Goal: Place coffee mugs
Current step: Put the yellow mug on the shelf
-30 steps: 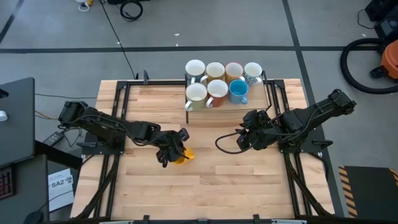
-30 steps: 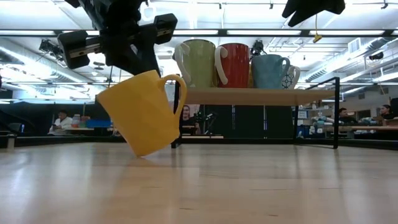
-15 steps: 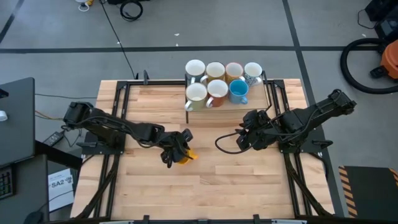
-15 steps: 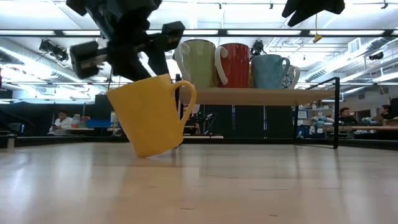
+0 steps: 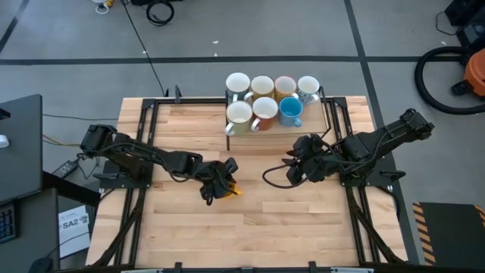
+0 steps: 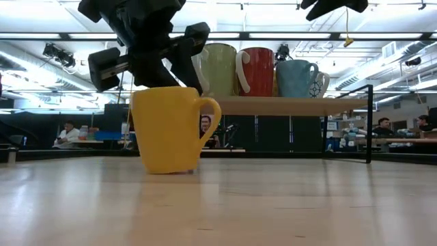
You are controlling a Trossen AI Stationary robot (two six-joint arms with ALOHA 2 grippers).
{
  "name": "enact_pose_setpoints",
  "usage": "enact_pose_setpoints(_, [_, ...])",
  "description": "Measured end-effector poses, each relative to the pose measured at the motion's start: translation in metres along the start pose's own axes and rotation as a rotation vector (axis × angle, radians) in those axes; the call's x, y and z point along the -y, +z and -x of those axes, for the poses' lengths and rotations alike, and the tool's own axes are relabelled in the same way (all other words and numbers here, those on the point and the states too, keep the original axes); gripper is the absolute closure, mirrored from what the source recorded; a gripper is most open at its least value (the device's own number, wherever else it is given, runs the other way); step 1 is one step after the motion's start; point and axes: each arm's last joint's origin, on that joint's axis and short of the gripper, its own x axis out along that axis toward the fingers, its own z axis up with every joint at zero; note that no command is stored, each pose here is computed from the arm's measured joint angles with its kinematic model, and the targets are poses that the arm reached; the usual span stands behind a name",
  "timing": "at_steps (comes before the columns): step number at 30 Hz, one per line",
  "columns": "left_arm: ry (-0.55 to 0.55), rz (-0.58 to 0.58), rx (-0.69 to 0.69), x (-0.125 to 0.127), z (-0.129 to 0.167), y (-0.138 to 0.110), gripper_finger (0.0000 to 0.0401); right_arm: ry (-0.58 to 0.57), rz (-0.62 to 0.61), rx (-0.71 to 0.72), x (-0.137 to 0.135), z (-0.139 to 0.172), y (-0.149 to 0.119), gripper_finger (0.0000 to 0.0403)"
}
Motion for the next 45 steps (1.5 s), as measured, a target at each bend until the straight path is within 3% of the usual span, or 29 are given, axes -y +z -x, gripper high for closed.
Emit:
enact_pose_setpoints(12, [0.079,0.006,0.042,-0.006,0.001,0.006,0.0287,0.066,0.018,0.057,-0.012,-0.004,0.005,0.0249])
enact_pose_setpoints(19, [0.19,0.005,-0.011,-0.006,0.017,0.019,0.0287,0.115,0.041,0.042,-0.039,-0.032,-0.001,0.0249])
enact_pose_setpoints(22, [0.226,0.087,0.024,-0.01,0.029,0.03,0.0287,0.128,0.055,0.01,-0.051,-0.047,-0.009,0.0249])
enact_pose_setpoints(30, [0.194,0.278,0.04,-0.007,0.066,0.044,0.0287,0.164,0.157,0.025,-0.086,-0.085,-0.03,0.0249])
enact_pose_setpoints(45, [0.103,0.555,-0.068,0.007,0.11,0.031,0.0287,0.185,0.326,0.067,-0.119,-0.144,-0.063,0.0249])
